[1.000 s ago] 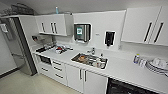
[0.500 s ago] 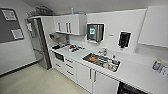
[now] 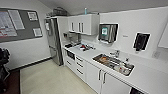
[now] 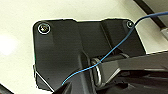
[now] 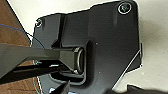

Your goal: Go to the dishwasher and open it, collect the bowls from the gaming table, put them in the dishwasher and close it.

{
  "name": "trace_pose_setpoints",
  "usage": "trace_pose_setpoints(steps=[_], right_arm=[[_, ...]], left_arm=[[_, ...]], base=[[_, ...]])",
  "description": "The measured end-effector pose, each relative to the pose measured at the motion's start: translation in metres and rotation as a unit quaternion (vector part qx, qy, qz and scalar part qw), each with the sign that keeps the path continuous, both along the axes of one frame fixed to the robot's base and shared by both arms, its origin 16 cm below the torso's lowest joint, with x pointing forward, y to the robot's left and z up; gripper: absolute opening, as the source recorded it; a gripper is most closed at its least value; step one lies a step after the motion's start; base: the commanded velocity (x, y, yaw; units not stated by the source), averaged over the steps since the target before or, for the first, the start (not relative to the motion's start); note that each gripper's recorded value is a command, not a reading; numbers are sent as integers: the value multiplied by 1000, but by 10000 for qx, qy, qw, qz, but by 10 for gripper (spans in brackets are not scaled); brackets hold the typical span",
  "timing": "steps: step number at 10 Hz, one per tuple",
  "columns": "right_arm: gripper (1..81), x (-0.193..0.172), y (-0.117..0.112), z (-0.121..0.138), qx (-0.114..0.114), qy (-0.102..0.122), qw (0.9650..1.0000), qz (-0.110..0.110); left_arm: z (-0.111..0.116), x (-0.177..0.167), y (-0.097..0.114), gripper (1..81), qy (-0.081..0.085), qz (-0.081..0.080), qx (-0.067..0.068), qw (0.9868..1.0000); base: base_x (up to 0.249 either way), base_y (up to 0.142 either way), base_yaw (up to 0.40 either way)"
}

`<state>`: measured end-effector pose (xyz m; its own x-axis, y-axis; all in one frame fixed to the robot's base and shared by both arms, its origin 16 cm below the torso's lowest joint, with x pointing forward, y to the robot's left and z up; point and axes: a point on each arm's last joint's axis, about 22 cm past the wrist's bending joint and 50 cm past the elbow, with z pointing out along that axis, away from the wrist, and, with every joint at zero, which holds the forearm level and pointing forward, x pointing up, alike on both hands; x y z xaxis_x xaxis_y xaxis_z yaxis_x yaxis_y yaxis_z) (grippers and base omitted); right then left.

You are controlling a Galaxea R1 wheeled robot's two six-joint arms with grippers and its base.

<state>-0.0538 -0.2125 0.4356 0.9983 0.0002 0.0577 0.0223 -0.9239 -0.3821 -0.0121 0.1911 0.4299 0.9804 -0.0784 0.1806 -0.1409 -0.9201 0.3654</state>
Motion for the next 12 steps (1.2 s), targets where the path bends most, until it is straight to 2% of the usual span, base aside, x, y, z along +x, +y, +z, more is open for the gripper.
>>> trace_pose_setpoints(steps=[12], right_arm=[[811, 0, 4, -1, -12, -13, 10000, 50]], left_arm=[[-2, 1, 12, 811, 9, 12, 96, 10000]], base=[[0, 0, 380]])
